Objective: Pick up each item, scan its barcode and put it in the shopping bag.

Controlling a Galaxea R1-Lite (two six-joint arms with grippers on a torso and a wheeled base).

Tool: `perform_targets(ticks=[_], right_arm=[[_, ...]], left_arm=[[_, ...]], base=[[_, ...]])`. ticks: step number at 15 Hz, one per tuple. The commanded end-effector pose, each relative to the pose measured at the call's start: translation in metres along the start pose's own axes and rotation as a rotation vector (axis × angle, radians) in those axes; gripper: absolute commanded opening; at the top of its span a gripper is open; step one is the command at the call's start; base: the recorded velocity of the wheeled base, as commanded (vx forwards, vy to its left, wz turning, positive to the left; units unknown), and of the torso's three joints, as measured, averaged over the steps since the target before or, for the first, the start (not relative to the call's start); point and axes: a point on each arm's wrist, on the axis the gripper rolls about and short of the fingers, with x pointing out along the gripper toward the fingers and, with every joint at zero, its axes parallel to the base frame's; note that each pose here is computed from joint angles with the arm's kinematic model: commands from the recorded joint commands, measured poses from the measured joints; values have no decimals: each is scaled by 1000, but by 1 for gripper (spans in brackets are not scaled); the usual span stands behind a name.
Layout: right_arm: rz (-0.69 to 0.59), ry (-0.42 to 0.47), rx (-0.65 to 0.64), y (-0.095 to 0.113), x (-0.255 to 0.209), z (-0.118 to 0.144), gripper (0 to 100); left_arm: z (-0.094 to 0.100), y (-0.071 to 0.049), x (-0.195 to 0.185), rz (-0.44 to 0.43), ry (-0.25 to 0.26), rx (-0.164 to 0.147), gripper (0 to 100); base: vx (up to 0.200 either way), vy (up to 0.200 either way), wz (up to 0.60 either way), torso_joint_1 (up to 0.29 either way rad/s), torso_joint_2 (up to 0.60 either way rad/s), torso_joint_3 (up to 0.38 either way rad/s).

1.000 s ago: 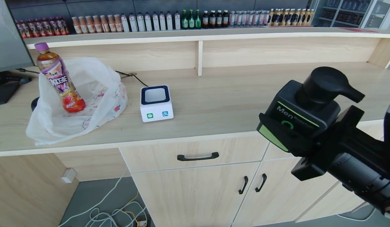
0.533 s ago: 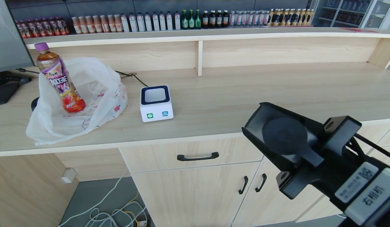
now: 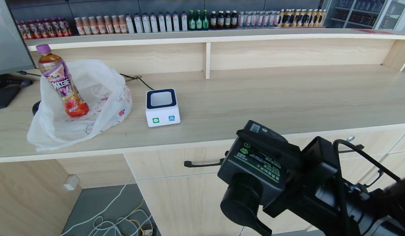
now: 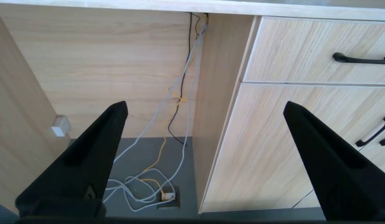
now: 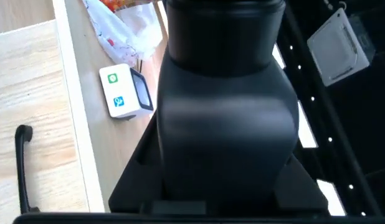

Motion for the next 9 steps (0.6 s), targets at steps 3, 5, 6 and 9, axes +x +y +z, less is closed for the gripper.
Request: perform_targets(ticks=[3,5,6,9], right_arm=[[-82,-55,-146,-18,4,6,0],[-110,-87,-212,-24,4,19,0],[-110,-84,-215,-24,4,19,0],[-117,-82,-239,-26,3,19,0]], left_arm=[[0,0,0,0,-1,0,100],[0,0,0,0,-1,0,100],[0,0,0,0,-1,0,100],[0,0,0,0,-1,0,100]], base=[[0,0,0,0,0,0],[0,0,0,0,0,0],[0,0,0,0,0,0],[0,0,0,0,0,0]])
